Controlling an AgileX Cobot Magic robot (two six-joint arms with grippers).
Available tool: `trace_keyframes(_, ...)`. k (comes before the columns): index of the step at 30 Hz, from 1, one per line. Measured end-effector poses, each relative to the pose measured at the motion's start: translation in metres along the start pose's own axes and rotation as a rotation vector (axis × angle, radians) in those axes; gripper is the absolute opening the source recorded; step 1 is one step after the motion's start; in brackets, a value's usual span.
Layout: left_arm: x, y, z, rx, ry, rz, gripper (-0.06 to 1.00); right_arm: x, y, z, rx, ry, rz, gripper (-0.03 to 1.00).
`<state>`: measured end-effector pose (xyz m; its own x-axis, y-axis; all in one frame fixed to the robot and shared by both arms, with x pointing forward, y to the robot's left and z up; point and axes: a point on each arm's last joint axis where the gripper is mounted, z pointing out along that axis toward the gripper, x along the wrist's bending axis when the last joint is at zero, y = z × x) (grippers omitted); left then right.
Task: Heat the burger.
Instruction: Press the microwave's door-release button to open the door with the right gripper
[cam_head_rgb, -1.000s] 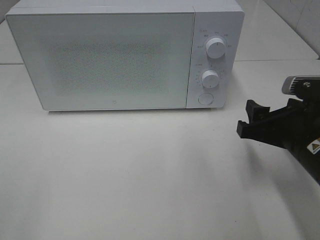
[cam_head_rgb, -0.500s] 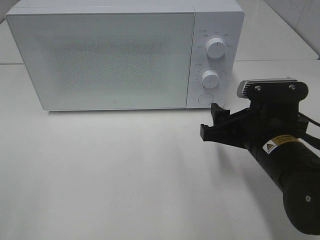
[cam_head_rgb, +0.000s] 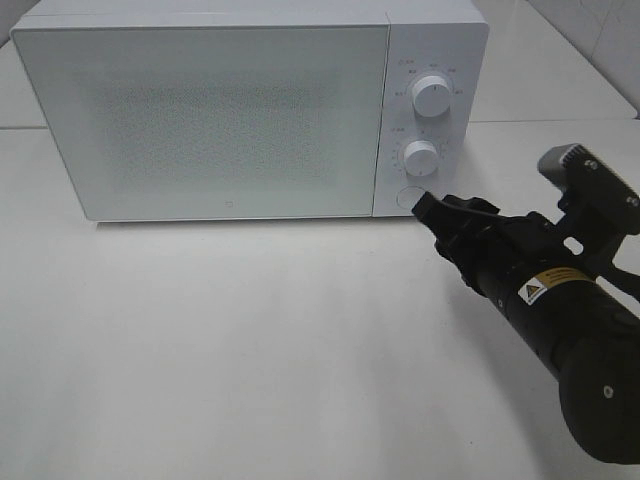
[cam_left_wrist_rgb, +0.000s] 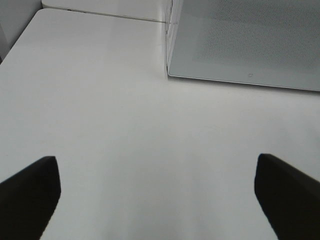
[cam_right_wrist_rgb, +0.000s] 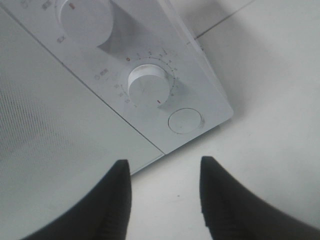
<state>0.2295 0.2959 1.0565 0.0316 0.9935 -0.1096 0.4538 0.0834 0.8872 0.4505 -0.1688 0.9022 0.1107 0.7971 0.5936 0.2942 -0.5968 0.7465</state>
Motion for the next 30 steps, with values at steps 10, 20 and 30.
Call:
trace_keyframes(10, 0.000, 0.000, 0.000, 0.000, 0.000, 0.000, 0.97, 0.000, 0.000, 0.000, 0.001, -0.002, 0.561, 0.15)
trace_keyframes(20, 0.000, 0.000, 0.000, 0.000, 0.000, 0.000, 0.97, -0.006, 0.004, 0.001, -0.073, -0.059, 0.783, 0.00)
trace_keyframes(30, 0.000, 0.000, 0.000, 0.000, 0.000, 0.000, 0.97, 0.002, -0.004, 0.019, -0.096, -0.078, 0.836, 0.00)
